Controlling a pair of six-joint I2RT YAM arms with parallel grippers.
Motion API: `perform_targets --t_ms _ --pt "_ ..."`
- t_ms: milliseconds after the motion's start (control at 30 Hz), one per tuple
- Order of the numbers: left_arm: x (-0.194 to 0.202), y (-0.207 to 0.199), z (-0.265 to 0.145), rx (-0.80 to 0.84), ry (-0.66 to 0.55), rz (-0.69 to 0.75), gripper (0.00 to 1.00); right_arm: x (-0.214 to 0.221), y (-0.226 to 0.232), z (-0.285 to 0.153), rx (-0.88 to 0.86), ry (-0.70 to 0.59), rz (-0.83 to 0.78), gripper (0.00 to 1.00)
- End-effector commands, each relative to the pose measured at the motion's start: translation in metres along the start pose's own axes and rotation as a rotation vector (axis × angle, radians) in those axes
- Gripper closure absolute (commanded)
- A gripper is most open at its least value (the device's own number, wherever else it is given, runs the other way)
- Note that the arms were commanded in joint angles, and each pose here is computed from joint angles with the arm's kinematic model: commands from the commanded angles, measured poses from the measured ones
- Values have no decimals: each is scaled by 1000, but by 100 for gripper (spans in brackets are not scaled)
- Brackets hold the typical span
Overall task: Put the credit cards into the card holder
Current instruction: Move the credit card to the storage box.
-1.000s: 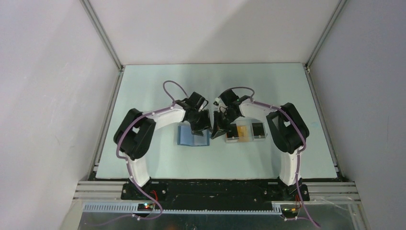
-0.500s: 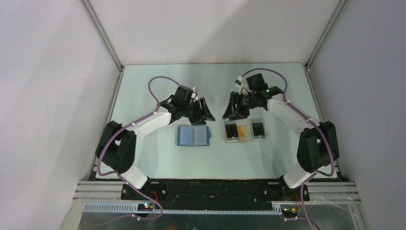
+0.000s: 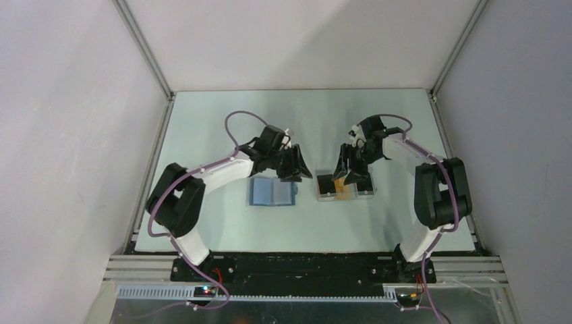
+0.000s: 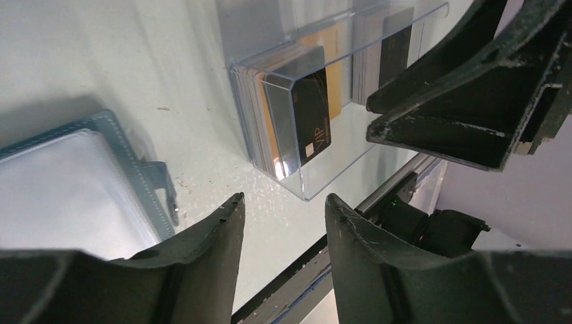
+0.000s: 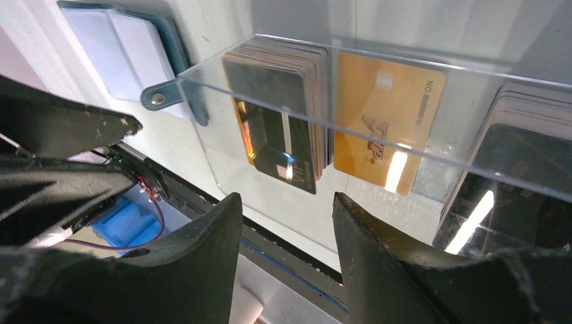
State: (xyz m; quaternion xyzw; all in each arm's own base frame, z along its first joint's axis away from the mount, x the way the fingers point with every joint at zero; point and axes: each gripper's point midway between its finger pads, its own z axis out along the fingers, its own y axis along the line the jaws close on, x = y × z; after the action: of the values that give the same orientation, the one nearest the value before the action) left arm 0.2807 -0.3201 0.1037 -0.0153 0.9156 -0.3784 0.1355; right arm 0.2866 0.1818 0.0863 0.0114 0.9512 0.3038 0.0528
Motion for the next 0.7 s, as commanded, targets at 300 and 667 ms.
perform_targets --t_ms 300,667 --pt "0 -25 32 2 2 43 57 14 -13 28 20 110 34 53" --pt "5 -13 36 -85 14 86 59 20 -22 41 104 131 19 62"
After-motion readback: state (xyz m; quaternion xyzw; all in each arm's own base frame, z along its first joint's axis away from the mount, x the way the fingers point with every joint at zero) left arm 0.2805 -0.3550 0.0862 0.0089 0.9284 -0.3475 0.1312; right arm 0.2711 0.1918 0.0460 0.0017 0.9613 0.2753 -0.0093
